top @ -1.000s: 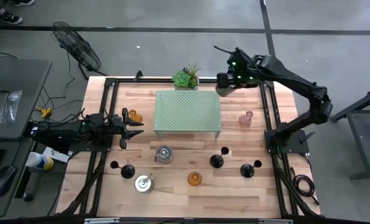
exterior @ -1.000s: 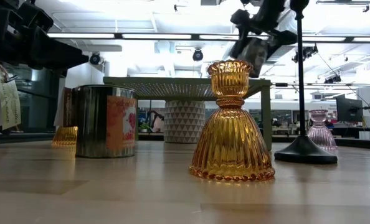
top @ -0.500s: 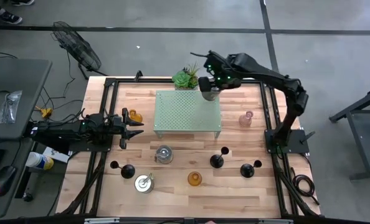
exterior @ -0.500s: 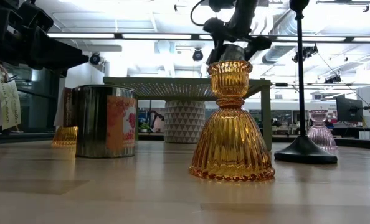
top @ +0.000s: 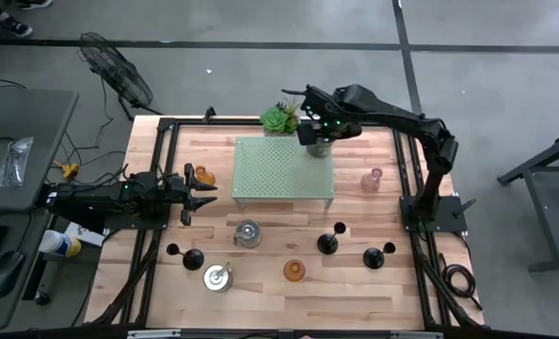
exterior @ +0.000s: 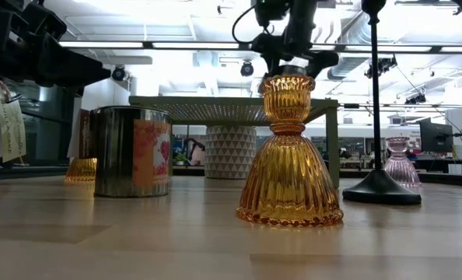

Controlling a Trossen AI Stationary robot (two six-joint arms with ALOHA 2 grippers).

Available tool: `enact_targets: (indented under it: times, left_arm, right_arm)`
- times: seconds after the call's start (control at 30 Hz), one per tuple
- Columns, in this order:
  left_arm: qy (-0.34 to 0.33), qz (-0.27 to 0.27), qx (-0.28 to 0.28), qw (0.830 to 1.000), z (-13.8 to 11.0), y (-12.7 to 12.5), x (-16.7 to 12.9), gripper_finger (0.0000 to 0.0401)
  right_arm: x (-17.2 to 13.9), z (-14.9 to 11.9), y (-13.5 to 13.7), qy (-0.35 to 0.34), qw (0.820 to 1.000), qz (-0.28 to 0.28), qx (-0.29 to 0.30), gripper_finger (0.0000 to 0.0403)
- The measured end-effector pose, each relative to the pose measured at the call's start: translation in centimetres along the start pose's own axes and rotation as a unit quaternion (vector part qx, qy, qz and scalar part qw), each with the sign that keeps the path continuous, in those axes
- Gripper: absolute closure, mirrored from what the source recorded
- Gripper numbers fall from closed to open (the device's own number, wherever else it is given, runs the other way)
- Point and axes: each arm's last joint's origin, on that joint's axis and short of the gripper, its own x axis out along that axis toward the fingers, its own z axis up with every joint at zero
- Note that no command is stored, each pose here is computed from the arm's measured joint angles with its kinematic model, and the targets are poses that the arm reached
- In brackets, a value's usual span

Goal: Pick & Place candle stick holders
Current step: Put the top silver scented candle on the shelf

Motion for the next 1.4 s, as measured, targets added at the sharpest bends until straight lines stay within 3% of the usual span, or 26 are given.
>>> enact_targets:
  times: [1.03,1.4]
  left_arm:
    - [0.0,0.0,0.0,1.0,0.0,0.0,0.0,0.0263]
    - [0.0,0.0,0.0,1.0,0.0,0.0,0.0,0.0263]
  right_arm:
    - [1.2,-0.1,0.6,0.008,0.999,-0.014,-0.043,0.0055]
    - [1.2,-0.1,0.6,0.009,0.997,-0.011,-0.076,0.001]
